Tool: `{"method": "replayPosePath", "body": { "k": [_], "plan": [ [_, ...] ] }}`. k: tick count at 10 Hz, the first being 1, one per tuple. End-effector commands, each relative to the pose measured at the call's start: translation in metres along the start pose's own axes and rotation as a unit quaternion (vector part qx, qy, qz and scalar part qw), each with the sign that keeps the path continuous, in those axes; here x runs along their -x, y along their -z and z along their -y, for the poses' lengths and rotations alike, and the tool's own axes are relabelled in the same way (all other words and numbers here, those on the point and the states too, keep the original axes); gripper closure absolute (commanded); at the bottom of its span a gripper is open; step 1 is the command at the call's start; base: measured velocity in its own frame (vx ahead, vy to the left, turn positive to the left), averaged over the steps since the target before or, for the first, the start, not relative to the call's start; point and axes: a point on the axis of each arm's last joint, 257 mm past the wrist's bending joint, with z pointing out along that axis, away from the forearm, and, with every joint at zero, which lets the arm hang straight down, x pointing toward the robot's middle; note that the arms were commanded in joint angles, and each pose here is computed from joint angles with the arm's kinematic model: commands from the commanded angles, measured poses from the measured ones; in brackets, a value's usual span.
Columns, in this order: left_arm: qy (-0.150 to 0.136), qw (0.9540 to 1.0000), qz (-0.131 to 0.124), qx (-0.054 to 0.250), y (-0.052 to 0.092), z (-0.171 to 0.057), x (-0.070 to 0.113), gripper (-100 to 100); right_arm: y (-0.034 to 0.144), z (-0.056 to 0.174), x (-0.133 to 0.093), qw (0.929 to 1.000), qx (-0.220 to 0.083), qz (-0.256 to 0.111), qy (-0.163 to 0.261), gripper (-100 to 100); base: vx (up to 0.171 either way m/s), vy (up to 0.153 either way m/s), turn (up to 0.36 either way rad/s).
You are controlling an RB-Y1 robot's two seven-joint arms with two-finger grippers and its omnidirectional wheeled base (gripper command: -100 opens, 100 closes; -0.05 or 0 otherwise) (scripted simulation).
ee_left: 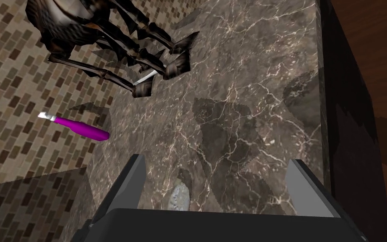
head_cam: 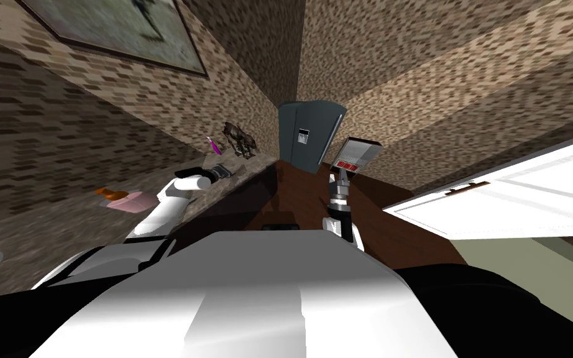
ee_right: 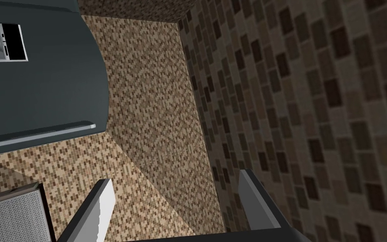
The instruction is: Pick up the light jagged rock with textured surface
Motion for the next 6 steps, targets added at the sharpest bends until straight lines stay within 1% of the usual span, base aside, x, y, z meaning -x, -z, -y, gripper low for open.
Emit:
{"method": "replayPosePath", "body": {
  "k": [1,2,3,4,5,6],
  "plan": [
    [0.011,0.9997,0.016,0.014,-0.002,-0.004,0.008,-100,0.000,0.000,0.000,1.0000,0.000,0.000,0.000,0,0.013,0.084,-0.119],
    [0.031,0.9988,0.031,0.023,-0.002,0.002,0.018,-100,0.000,0.000,0.000,1.0000,0.000,0.000,0.000,0,0.021,0.091,-0.213],
    [0.031,0.9984,0.037,0.030,-0.002,-0.002,0.021,-100,0.000,0.000,0.000,1.0000,0.000,0.000,0.000,0,0.016,0.080,-0.124],
    [0.050,0.9968,0.050,0.036,-0.001,0.004,0.029,-100,0.000,0.000,0.000,1.0000,0.000,0.000,0.000,0,0.020,0.088,-0.202],
    [0.051,0.9960,0.058,0.045,0.000,-0.001,0.033,-100,0.000,0.000,0.000,1.0000,0.000,0.000,0.000,0,0.009,0.089,-0.104],
    [0.069,0.9936,0.072,0.052,0.002,0.004,0.042,-100,0.000,0.000,0.000,1.0000,0.000,0.000,0.000,0,-0.001,0.106,-0.169]
  ]
}}
